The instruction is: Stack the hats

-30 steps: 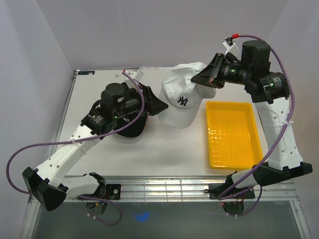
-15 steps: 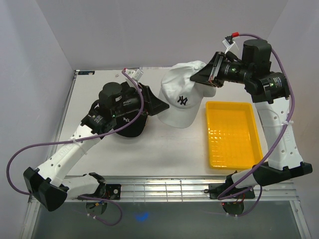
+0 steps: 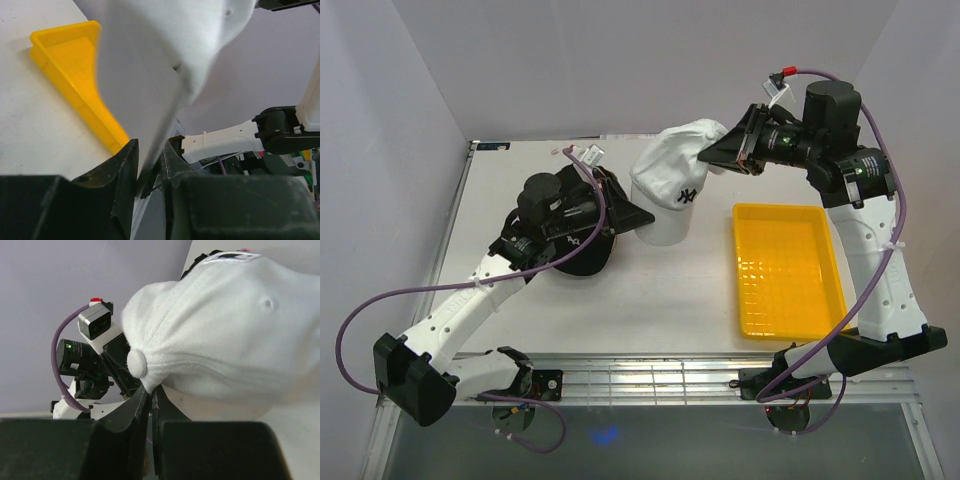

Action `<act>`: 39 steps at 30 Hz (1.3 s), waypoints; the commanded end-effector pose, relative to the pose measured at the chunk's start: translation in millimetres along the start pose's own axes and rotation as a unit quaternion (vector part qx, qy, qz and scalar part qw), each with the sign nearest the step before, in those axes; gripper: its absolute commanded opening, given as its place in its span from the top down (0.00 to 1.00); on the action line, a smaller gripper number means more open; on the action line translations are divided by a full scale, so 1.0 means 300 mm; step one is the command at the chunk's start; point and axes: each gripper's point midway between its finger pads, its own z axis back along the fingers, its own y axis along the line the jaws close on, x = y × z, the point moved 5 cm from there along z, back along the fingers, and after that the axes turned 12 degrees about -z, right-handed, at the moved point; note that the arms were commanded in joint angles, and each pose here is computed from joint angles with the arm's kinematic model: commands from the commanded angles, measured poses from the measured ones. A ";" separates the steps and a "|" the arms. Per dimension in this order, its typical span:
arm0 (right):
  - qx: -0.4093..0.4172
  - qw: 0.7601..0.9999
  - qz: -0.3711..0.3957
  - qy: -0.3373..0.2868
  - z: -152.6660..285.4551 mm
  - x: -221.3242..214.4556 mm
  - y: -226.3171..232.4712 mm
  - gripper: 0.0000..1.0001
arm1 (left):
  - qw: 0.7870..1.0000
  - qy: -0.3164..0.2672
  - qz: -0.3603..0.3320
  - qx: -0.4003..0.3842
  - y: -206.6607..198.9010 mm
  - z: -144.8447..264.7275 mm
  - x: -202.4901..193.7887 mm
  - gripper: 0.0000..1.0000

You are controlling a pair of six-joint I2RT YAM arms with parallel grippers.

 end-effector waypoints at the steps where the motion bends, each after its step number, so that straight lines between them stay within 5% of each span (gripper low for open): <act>1: 0.041 0.999 0.028 -0.011 0.024 0.001 0.059 0.92 | 0.998 -0.031 0.000 -0.045 -0.063 0.036 0.045 0.70; 4: 0.039 0.999 0.028 -0.016 0.014 0.005 0.046 0.91 | 0.998 -0.037 0.026 -0.045 -0.062 0.046 0.061 0.98; 5: 0.034 0.999 0.025 -0.017 0.006 0.006 0.030 0.90 | 0.998 -0.040 0.038 -0.040 -0.048 0.051 0.070 1.00; 8: 0.024 0.999 0.024 -0.025 -0.012 0.016 0.005 0.73 | 0.992 -0.052 0.102 -0.049 -0.022 0.078 0.097 1.00; 12: 0.000 0.999 0.032 -0.039 -0.027 0.032 -0.035 0.39 | 0.980 -0.087 0.167 -0.066 -0.001 0.132 0.152 1.00; 15: 0.004 0.999 0.032 -0.038 -0.041 0.019 -0.066 0.28 | 0.969 -0.108 0.210 -0.070 0.025 0.171 0.181 1.00; 23: 0.067 0.998 -0.006 -0.006 -0.111 -0.072 -0.148 0.23 | 0.949 -0.152 0.239 -0.137 0.035 0.259 0.262 1.00; 39: 0.166 0.979 -0.106 0.060 -0.356 -0.198 -0.039 0.14 | 0.930 -0.190 0.254 -0.183 0.041 0.349 0.263 1.00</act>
